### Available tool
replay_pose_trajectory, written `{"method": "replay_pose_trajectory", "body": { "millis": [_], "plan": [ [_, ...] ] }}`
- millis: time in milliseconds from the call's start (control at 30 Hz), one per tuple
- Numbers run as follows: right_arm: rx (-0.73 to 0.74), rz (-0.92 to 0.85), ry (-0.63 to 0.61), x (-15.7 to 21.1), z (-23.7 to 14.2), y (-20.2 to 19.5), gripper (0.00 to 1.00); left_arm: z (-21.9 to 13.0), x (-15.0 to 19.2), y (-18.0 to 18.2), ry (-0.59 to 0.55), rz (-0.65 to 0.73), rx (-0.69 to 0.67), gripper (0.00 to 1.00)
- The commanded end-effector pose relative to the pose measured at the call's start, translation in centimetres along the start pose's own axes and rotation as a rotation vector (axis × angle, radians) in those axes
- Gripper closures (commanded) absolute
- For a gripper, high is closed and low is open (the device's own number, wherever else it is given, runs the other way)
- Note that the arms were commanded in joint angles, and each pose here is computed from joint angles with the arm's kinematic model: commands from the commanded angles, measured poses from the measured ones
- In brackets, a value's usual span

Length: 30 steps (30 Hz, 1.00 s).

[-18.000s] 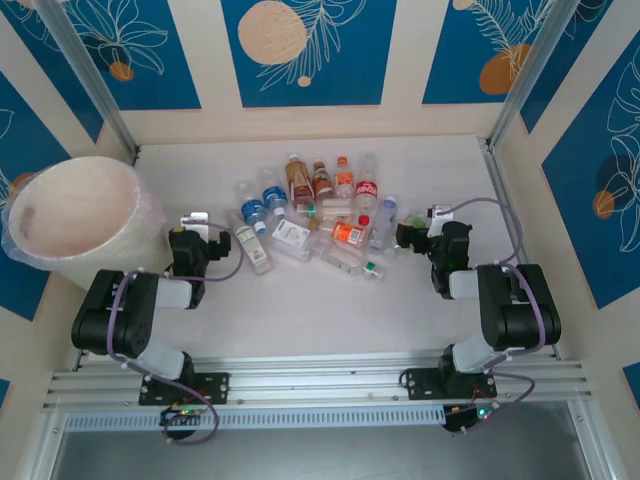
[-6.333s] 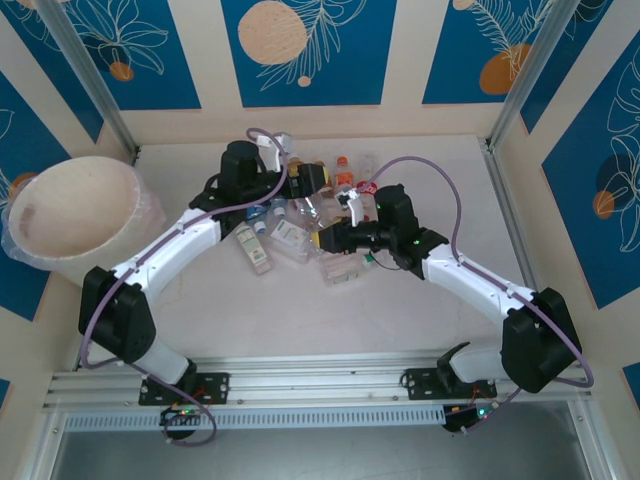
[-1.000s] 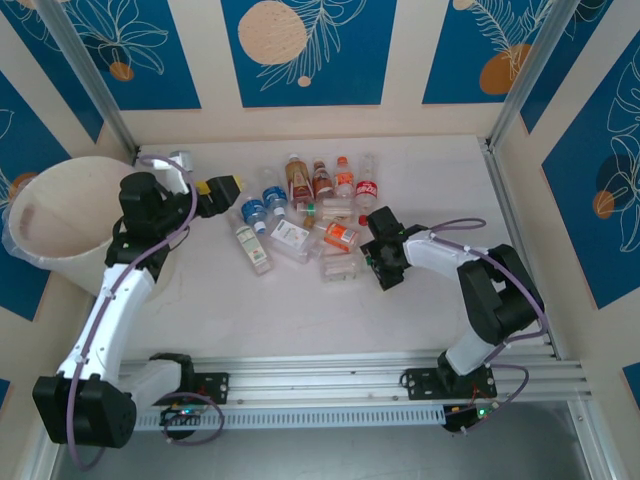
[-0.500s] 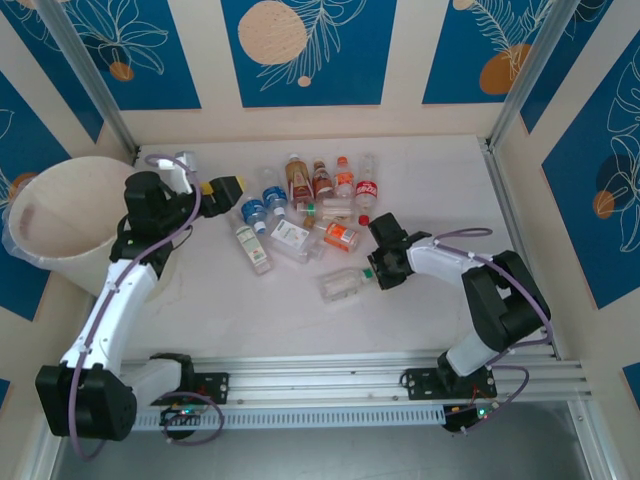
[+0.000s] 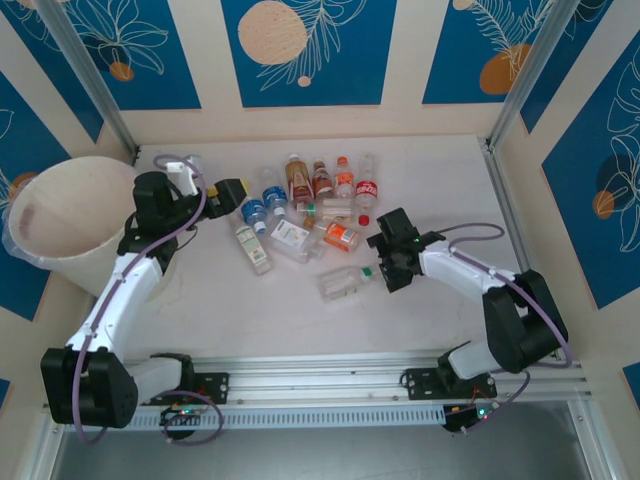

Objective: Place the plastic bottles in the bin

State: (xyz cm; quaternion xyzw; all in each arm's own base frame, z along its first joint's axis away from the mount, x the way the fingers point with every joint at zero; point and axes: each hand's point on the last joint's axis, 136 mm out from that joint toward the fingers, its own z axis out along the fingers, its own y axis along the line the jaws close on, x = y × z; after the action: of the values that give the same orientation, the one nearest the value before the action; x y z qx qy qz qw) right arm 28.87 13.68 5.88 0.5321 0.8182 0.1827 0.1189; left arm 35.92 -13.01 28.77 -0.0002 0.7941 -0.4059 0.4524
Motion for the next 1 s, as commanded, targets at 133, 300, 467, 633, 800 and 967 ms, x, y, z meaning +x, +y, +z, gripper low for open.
{"method": "replay_pose_trajectory", "body": {
  "millis": [133, 300, 467, 633, 800, 967],
  "plan": [
    [0.024, 0.086, 0.094, 1.4, 2.0, 0.4, 0.06, 0.6, 0.5, 0.2, 0.011, 0.000, 0.009, 0.00],
    [0.016, 0.127, 0.147, 2.8, 3.8, 1.6, 0.15, 0.5, 1.0, 0.8, 0.020, 0.012, -0.021, 0.00],
    [0.025, 0.126, 0.138, 2.8, 4.6, 1.1, 0.35, 0.6, 1.2, 0.8, 0.028, 0.002, -0.008, 0.00],
    [-0.015, 0.106, 0.109, 2.2, 3.9, 1.2, 0.60, 1.3, 1.9, 0.1, 0.046, 0.016, -0.020, 0.00],
    [-0.082, 0.028, 0.052, 1.4, 2.0, 2.4, 0.77, 3.7, 4.8, -2.3, 0.160, 0.096, 0.033, 0.00],
    [-0.208, -0.100, -0.058, 0.5, -1.5, 4.9, 0.90, 6.2, 8.4, -5.1, 0.277, 0.201, 0.084, 0.00]
  ]
}}
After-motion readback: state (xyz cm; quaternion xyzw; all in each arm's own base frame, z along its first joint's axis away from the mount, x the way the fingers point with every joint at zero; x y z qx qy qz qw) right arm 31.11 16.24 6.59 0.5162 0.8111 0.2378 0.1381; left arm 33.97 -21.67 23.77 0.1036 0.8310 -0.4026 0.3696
